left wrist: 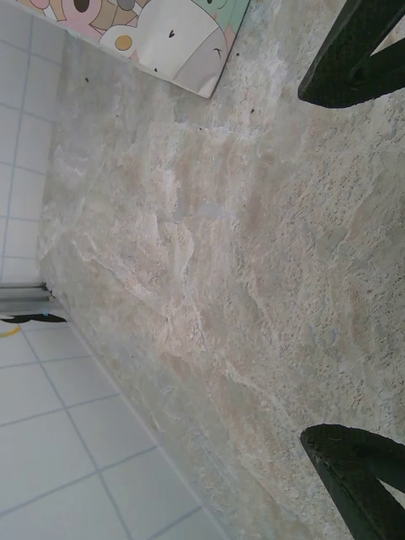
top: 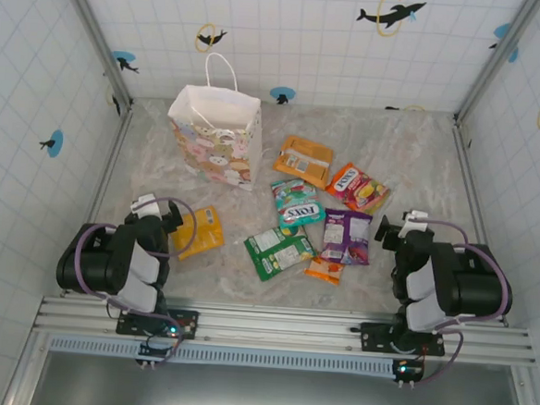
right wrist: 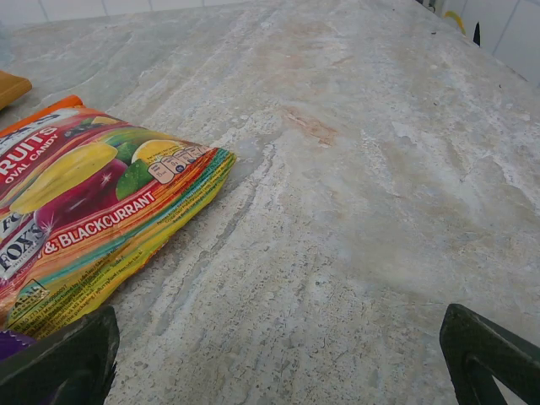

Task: Place the snacks into the paper bag

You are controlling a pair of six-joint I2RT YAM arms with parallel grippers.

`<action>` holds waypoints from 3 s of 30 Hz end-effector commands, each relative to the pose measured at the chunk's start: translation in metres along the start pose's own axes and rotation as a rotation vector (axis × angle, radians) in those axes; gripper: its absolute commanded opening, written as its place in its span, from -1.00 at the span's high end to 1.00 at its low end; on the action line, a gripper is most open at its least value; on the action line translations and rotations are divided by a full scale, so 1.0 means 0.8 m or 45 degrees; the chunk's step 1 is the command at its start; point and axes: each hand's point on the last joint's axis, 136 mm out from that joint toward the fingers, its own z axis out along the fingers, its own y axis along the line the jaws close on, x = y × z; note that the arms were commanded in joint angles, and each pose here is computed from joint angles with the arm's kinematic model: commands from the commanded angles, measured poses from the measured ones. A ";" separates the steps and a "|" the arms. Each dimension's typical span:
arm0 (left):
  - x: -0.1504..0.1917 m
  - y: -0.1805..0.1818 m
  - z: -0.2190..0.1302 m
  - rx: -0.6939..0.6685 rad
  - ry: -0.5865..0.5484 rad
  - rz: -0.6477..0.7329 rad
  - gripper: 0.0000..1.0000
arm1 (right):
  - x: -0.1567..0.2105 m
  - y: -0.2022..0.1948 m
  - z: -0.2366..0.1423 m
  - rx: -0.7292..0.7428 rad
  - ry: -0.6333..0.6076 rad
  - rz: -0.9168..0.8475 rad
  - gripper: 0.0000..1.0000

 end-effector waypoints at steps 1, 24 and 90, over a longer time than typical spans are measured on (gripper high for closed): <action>0.003 0.001 -0.007 0.011 -0.005 -0.006 -0.96 | -0.006 -0.001 -0.003 0.005 -0.035 0.000 -1.00; 0.003 0.001 -0.007 0.011 -0.004 -0.006 -0.96 | -0.006 -0.001 -0.004 0.006 -0.033 -0.001 -1.00; -0.344 -0.180 -0.089 0.863 0.524 -0.149 -0.30 | -0.249 0.290 -0.073 -0.716 0.393 -0.074 -1.00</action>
